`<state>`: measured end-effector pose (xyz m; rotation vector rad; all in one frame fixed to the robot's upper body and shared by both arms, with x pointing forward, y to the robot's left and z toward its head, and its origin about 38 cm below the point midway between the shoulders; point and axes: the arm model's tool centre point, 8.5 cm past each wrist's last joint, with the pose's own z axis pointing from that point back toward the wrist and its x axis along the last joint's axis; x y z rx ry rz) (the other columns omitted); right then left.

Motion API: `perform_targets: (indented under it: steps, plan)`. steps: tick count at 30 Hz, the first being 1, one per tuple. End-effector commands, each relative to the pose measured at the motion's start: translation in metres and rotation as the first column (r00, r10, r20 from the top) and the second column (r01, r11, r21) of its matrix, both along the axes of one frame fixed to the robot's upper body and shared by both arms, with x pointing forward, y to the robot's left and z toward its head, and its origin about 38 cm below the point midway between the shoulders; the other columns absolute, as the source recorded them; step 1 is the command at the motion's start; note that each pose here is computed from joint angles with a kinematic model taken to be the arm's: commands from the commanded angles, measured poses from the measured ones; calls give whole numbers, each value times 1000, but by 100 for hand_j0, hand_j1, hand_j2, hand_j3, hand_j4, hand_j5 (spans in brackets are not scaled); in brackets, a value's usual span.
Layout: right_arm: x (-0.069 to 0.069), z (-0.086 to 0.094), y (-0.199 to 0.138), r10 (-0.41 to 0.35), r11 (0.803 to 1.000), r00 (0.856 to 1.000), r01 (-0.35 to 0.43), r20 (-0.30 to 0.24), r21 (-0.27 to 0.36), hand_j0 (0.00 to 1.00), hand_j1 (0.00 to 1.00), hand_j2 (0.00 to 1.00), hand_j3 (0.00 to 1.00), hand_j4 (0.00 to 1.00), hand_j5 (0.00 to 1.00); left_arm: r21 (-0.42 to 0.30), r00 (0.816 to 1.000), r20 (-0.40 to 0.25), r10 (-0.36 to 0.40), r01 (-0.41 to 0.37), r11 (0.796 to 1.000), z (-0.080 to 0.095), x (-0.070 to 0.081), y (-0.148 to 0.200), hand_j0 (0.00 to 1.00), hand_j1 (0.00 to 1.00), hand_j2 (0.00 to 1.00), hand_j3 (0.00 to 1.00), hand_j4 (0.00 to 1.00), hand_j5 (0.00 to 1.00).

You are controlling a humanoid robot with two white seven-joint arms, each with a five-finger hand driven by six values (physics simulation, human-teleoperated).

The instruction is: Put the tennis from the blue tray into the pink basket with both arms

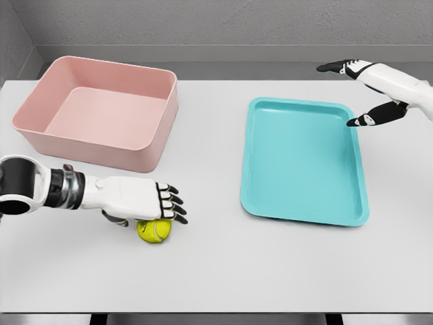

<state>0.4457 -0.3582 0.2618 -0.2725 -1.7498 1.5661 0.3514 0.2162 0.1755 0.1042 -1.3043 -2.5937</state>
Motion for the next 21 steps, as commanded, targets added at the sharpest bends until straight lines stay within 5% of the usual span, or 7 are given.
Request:
perform_targets:
  steps: [1,21]
  plan:
    - [0,1,-1,-3,1000,1000,3,-2,6,99,99,99,99,99,99,-16,1000,-2,-7,7,1000,0,0,-6,100,100,100,100,100,100]
    - [8,-9,-27,-80,997,996,81,-43,16,98,98,98,98,98,98,-9,999,-32,-8,8,1000,-7,-5,-3,100,100,100,100,100,100]
